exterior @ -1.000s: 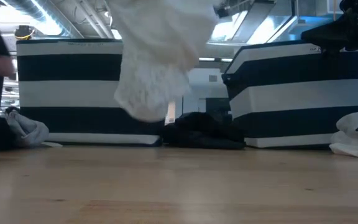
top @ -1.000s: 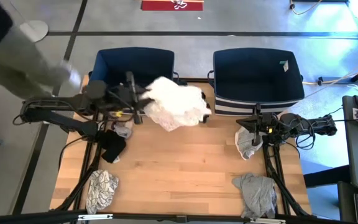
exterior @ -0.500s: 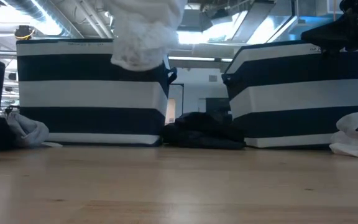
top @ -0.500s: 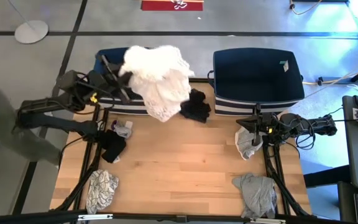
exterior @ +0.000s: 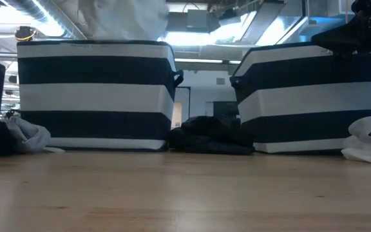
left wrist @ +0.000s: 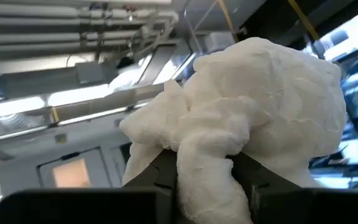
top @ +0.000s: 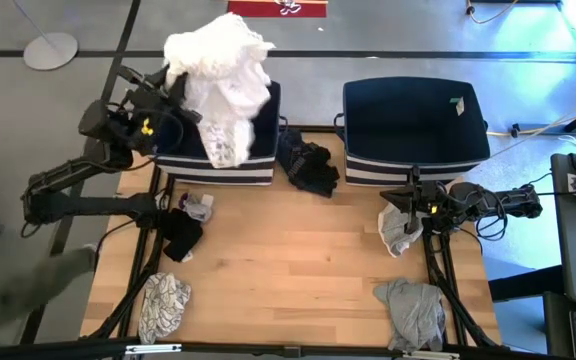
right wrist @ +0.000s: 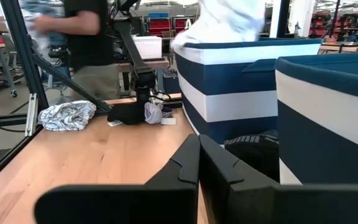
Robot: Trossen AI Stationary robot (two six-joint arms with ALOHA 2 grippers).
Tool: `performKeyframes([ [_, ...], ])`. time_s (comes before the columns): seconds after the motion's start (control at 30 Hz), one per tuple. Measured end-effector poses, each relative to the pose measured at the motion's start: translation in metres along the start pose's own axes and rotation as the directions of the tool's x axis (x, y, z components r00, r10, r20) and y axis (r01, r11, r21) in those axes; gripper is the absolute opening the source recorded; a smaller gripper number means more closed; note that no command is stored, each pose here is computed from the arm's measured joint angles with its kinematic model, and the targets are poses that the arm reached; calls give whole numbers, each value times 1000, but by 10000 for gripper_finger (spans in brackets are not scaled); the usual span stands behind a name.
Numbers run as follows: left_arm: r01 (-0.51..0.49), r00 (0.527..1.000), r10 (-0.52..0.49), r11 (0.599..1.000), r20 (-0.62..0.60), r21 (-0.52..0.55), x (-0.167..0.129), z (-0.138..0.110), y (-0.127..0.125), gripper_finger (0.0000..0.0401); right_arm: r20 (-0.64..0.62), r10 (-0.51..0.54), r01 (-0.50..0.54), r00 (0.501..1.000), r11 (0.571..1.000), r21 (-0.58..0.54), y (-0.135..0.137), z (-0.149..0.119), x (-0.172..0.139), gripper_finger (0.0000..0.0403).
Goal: Sort clothes
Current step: Put the white dress into the left blue bin
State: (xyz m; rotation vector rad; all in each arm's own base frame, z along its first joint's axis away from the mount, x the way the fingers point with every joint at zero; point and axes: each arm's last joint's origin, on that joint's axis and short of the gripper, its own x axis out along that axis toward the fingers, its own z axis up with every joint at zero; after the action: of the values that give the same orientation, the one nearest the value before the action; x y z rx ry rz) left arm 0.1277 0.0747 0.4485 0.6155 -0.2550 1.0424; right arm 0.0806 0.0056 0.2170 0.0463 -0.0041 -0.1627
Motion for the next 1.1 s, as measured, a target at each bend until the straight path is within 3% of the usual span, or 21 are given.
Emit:
performKeyframes([
  [0.17, -15, 989, 21, 999, -148, 43, 5, -20, 4, 65, 0, 0, 0, 1000, 1000, 0, 0, 0, 0, 8],
  [0.33, 3, 940, 1, 1000, -343, 10, 8, -46, 2, 67, 0, 0, 0, 1000, 1000, 0, 0, 0, 0, 8],
  [0.63, 70, 750, -74, 997, -657, -32, 6, -92, -14, 78, 0, 0, 0, 1000, 1000, 0, 0, 0, 0, 8],
  [0.9, 117, 596, -80, 993, -799, -12, 9, -125, -26, 79, 0, 0, 0, 1000, 1000, 0, 0, 0, 0, 8],
  [1.1, 154, 522, -84, 988, -849, -3, 16, -145, -37, 82, -1, 0, 0, 1000, 1000, 0, 0, 0, 0, 8],
])
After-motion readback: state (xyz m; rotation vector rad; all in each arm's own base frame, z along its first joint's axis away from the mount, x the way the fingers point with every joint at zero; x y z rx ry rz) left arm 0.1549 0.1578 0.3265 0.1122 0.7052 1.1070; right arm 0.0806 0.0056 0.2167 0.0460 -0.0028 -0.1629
